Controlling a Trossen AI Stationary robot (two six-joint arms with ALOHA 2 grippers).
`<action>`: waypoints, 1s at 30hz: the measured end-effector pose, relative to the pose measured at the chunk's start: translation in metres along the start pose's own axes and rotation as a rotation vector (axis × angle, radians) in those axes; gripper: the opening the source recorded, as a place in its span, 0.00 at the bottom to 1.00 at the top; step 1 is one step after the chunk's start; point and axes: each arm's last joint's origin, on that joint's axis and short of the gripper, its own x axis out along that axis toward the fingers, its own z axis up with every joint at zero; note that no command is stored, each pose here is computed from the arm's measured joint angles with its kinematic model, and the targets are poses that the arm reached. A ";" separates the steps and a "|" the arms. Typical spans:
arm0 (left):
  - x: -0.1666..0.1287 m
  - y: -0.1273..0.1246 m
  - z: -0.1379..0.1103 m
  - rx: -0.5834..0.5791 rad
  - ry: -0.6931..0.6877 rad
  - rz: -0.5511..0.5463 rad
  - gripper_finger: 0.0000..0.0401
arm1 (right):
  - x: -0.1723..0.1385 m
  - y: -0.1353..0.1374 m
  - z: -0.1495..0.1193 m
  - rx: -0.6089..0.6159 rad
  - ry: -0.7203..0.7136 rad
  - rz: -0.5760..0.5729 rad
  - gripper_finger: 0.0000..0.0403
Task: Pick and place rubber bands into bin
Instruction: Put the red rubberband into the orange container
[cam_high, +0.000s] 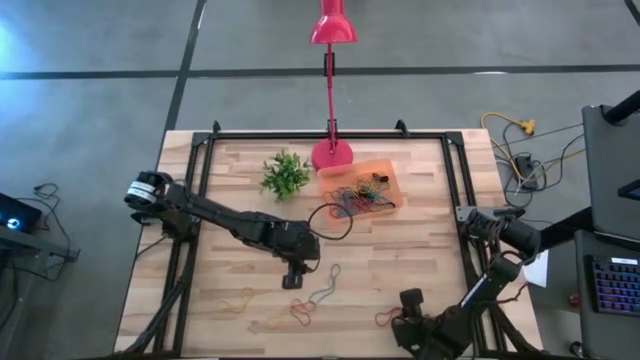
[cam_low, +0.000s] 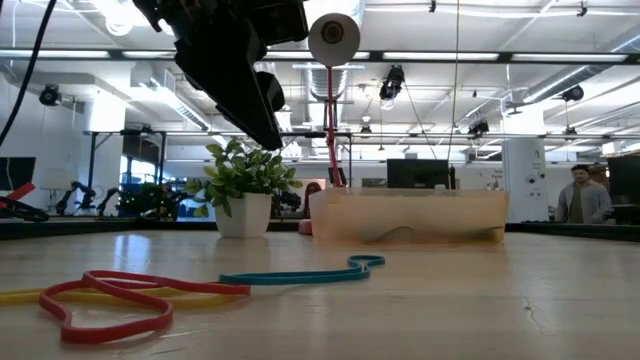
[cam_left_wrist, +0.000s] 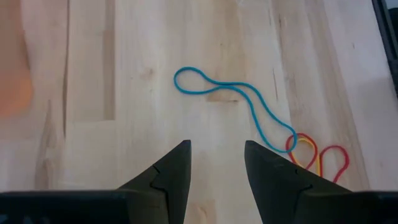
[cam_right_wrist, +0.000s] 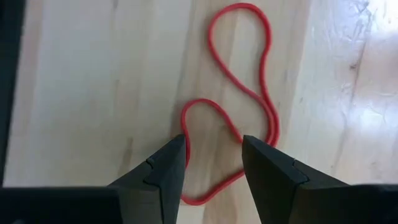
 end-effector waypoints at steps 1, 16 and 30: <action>0.000 -0.001 0.000 0.003 0.000 -0.002 0.33 | 0.001 -0.002 0.001 0.005 0.002 -0.003 0.37; 0.000 -0.010 -0.002 0.022 0.001 -0.014 0.33 | 0.011 -0.023 0.019 0.035 0.103 0.077 0.37; 0.000 -0.010 0.000 0.026 -0.022 -0.019 0.33 | 0.019 -0.040 0.033 0.029 0.177 0.183 0.35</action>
